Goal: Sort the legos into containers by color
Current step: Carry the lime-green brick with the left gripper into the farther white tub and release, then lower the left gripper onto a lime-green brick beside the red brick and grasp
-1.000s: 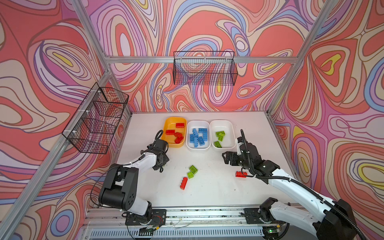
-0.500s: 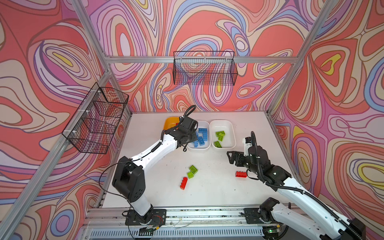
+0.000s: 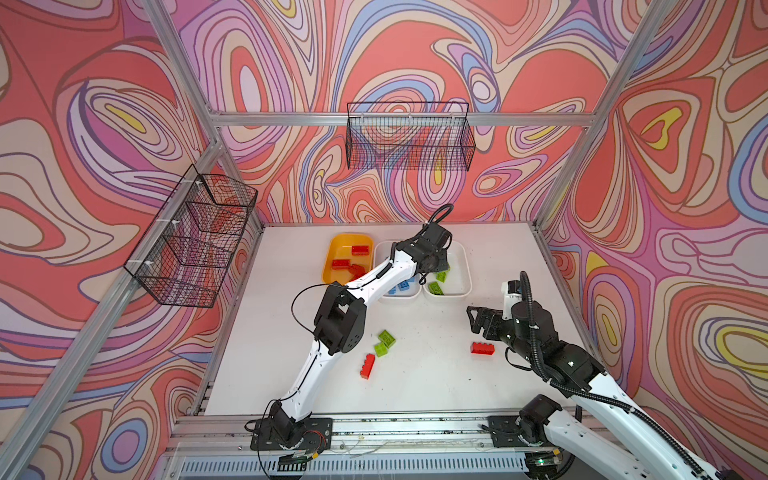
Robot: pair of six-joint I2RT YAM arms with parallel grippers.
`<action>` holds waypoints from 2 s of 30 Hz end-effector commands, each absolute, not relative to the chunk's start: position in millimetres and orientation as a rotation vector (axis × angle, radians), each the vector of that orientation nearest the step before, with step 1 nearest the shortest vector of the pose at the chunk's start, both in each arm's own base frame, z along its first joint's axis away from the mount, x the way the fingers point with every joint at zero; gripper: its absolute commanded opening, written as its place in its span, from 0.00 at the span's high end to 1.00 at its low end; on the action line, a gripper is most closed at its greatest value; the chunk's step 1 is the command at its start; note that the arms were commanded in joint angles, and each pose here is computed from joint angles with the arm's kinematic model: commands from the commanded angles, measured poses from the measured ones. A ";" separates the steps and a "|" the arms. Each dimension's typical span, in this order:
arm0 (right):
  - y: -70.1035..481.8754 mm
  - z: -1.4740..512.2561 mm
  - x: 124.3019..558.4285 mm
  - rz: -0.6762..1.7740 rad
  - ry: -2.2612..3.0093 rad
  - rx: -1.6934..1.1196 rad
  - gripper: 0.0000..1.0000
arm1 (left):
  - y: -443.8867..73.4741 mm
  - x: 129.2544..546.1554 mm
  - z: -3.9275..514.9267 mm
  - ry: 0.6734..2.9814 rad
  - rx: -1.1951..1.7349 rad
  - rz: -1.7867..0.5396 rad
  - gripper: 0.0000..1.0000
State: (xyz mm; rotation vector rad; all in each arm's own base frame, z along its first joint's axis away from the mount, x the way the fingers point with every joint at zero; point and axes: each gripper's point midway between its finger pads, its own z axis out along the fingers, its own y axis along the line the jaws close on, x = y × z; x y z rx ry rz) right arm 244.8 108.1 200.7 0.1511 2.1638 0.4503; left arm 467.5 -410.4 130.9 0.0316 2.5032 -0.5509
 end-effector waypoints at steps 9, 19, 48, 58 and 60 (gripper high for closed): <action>102.9 191.6 240.8 0.421 2.190 0.175 0.02 | -418.1 466.4 164.6 2.422 0.041 -0.689 0.23; 112.2 192.8 249.6 0.415 2.237 0.154 0.02 | -319.1 392.5 198.2 2.348 -0.027 -0.561 0.22; 149.9 175.2 256.2 0.426 2.354 0.116 0.02 | -223.1 253.7 70.6 2.595 0.436 -0.337 0.21; 141.8 170.8 249.0 0.401 2.349 0.094 0.02 | -234.6 264.3 50.1 2.542 0.719 -0.205 0.21; 141.4 171.5 249.1 0.398 2.344 0.088 0.02 | -236.9 262.2 46.0 2.550 0.751 -0.215 0.21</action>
